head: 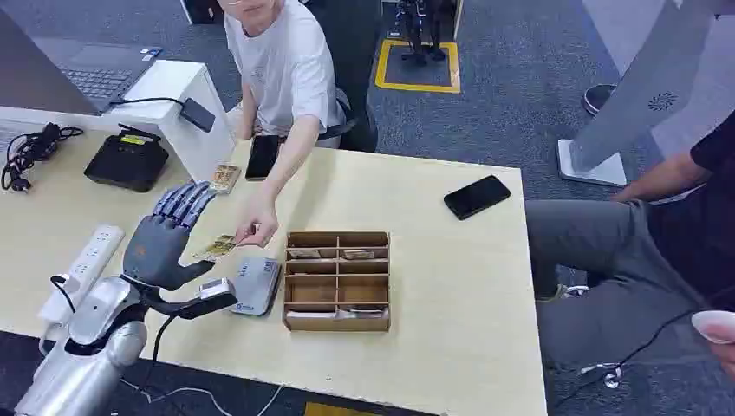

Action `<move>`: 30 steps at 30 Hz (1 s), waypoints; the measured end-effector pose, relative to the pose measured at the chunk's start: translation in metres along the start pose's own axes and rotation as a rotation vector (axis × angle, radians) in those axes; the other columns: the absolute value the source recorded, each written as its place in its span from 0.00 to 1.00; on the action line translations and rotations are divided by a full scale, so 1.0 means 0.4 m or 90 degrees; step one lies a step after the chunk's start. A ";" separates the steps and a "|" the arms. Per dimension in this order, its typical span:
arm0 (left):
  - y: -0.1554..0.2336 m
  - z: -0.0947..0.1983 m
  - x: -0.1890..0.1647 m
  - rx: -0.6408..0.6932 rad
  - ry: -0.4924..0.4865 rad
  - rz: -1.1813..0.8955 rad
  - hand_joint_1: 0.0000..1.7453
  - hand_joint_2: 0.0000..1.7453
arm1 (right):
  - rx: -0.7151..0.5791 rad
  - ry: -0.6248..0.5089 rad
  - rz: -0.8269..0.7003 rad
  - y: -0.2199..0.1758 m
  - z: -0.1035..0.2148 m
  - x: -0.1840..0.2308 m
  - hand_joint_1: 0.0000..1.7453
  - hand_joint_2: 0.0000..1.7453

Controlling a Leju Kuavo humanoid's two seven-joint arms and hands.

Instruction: Pass the card to the sensor for recognition and then transmit it.

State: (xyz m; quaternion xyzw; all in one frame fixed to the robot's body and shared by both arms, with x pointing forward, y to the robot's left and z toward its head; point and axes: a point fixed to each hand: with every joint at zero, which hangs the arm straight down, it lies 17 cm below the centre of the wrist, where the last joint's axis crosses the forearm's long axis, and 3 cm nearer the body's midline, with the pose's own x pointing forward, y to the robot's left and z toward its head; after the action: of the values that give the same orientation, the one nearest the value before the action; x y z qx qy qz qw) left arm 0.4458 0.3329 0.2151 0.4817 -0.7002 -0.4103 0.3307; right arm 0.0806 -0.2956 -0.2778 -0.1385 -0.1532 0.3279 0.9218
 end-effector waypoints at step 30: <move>0.009 -0.011 -0.003 0.009 0.004 0.008 0.61 1.00 | 0.000 0.001 -0.002 0.000 -0.001 0.005 0.00 1.00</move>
State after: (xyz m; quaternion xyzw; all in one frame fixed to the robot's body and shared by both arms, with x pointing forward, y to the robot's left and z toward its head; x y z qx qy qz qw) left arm 0.4486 0.3336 0.2202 0.4808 -0.7052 -0.4015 0.3322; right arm 0.0821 -0.2946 -0.2776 -0.1384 -0.1530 0.3261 0.9225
